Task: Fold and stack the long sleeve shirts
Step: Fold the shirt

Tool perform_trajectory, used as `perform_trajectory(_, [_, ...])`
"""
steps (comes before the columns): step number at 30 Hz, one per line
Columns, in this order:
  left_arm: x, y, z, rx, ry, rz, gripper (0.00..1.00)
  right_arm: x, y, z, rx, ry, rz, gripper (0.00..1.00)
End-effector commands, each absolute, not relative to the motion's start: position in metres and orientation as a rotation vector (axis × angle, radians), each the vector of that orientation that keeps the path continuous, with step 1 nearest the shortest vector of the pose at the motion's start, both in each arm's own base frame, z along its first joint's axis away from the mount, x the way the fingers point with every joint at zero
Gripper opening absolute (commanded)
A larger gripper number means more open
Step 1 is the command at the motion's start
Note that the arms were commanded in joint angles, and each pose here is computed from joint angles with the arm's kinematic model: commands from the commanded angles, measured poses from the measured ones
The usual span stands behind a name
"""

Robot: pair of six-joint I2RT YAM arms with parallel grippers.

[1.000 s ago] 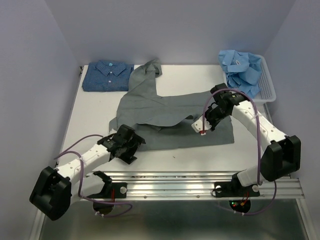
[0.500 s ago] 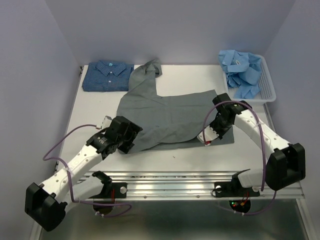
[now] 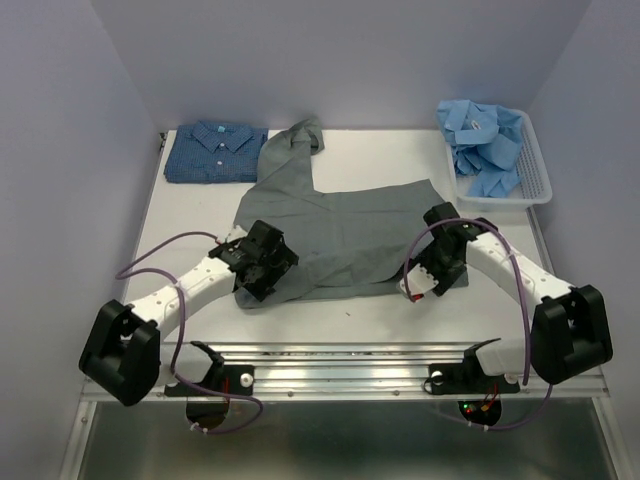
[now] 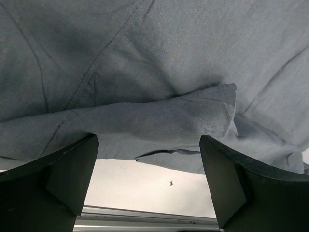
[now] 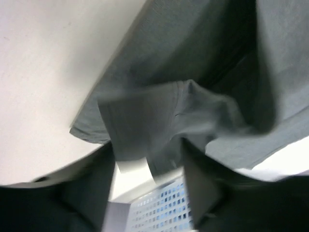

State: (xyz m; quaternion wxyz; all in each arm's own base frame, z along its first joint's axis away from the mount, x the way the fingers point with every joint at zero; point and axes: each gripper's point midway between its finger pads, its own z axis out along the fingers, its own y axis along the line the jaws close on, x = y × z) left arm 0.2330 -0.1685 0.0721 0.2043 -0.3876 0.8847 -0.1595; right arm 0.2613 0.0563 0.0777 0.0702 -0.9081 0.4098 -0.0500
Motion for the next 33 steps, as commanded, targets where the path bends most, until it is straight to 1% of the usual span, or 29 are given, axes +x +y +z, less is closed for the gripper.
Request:
perform_trajectory(1, [0.248, -0.178, 0.079, -1.001, 2.489, -0.443, 0.99, 0.287, 0.074, 0.099, -2.646, 1.084, -0.275, 0.79])
perform_trajectory(2, [0.250, -0.178, 0.077, -0.992, 2.496, -0.430, 0.99, 0.296, 0.073, 0.109, -2.583, 1.160, -0.315, 1.00])
perform_trajectory(5, [0.258, -0.182, 0.086, -0.952, 2.483, -0.451, 0.99, 0.312, 0.059, 0.130, -2.502, 1.314, -0.447, 1.00])
perform_trajectory(6, [0.260, -0.183, 0.088, -0.939, 2.481, -0.453, 0.99, 0.320, 0.061, 0.149, -2.449, 1.334, -0.476, 1.00])
perform_trajectory(8, [0.262, -0.182, 0.093, -0.919, 2.473, -0.451, 0.99, 0.323, 0.066, 0.173, -2.366, 1.367, -0.472, 1.00])
perform_trajectory(9, [0.263, -0.181, 0.093, -0.912, 2.472, -0.447, 0.99, 0.323, 0.080, 0.186, -2.310, 1.329, -0.410, 1.00])
perform_trajectory(10, [0.263, -0.180, 0.094, -0.905, 2.471, -0.451, 0.99, 0.329, 0.091, 0.219, -2.216, 1.271, -0.427, 1.00])
perform_trajectory(11, [0.265, -0.179, 0.095, -0.887, 2.468, -0.464, 0.99, 0.328, 0.110, 0.235, -2.123, 1.231, -0.347, 1.00])
perform_trajectory(12, [0.264, -0.177, 0.093, -0.875, 2.473, -0.463, 0.99, 0.339, 0.123, 0.273, -1.912, 1.234, -0.344, 1.00])
perform_trajectory(14, [0.265, -0.177, 0.097, -0.808, 2.470, -0.492, 0.99, 0.353, 0.146, 0.319, -1.599, 1.228, -0.252, 1.00])
perform_trajectory(15, [0.265, -0.174, 0.095, -0.795, 2.471, -0.491, 0.99, 0.372, 0.156, 0.372, -1.205, 1.265, -0.134, 1.00])
perform_trajectory(16, [0.266, -0.174, 0.098, -0.772, 2.462, -0.503, 0.99, 0.379, 0.157, 0.400, -0.980, 1.278, -0.052, 1.00])
perform_trajectory(17, [0.266, -0.174, 0.099, -0.722, 2.467, -0.510, 0.99, 0.395, 0.142, 0.416, -0.724, 1.340, -0.031, 1.00])
perform_trajectory(18, [0.266, -0.173, 0.099, -0.702, 2.470, -0.510, 0.99, 0.402, 0.137, 0.434, -0.506, 1.355, 0.062, 1.00])
perform_trajectory(19, [0.267, -0.170, 0.099, -0.692, 2.468, -0.505, 0.99, 0.407, 0.137, 0.438, -0.203, 1.426, 0.273, 1.00])
perform_trajectory(20, [0.267, -0.171, 0.100, -0.666, 2.472, -0.520, 0.99, 0.417, 0.131, 0.429, -0.042, 1.476, 0.318, 1.00])
perform_trajectory(22, [0.266, -0.168, 0.097, -0.607, 2.478, -0.519, 0.99, 0.419, 0.144, 0.406, 0.143, 1.553, 0.517, 1.00])
perform_trajectory(23, [0.268, -0.169, 0.096, -0.587, 2.473, -0.539, 0.99, 0.418, 0.153, 0.370, 0.177, 1.649, 0.572, 1.00])
perform_trajectory(25, [0.265, -0.173, 0.092, -0.536, 2.491, -0.588, 0.99, 0.413, 0.158, 0.334, 0.258, 1.742, 0.635, 1.00])
perform_trajectory(26, [0.264, -0.178, 0.089, -0.511, 2.489, -0.642, 0.99, 0.411, 0.155, 0.319, 0.364, 1.775, 0.675, 1.00])
perform_trajectory(27, [0.263, -0.181, 0.087, -0.488, 2.493, -0.664, 0.99, 0.406, 0.147, 0.287, 0.452, 1.833, 0.642, 1.00])
perform_trajectory(28, [0.261, -0.184, 0.080, -0.460, 2.508, -0.690, 0.99, 0.397, 0.136, 0.282, 0.549, 1.832, 0.638, 1.00])
perform_trajectory(30, [0.259, -0.185, 0.074, -0.437, 2.531, -0.687, 0.99, 0.384, 0.123, 0.272, 0.596, 1.831, 0.595, 1.00])
perform_trajectory(32, [0.259, -0.185, 0.064, -0.409, 2.572, -0.656, 0.99, 0.359, 0.107, 0.266, 0.602, 1.849, 0.531, 1.00])
perform_trajectory(33, [0.259, -0.184, 0.062, -0.398, 2.581, -0.648, 0.99, 0.352, 0.094, 0.262, 0.635, 1.853, 0.467, 1.00])
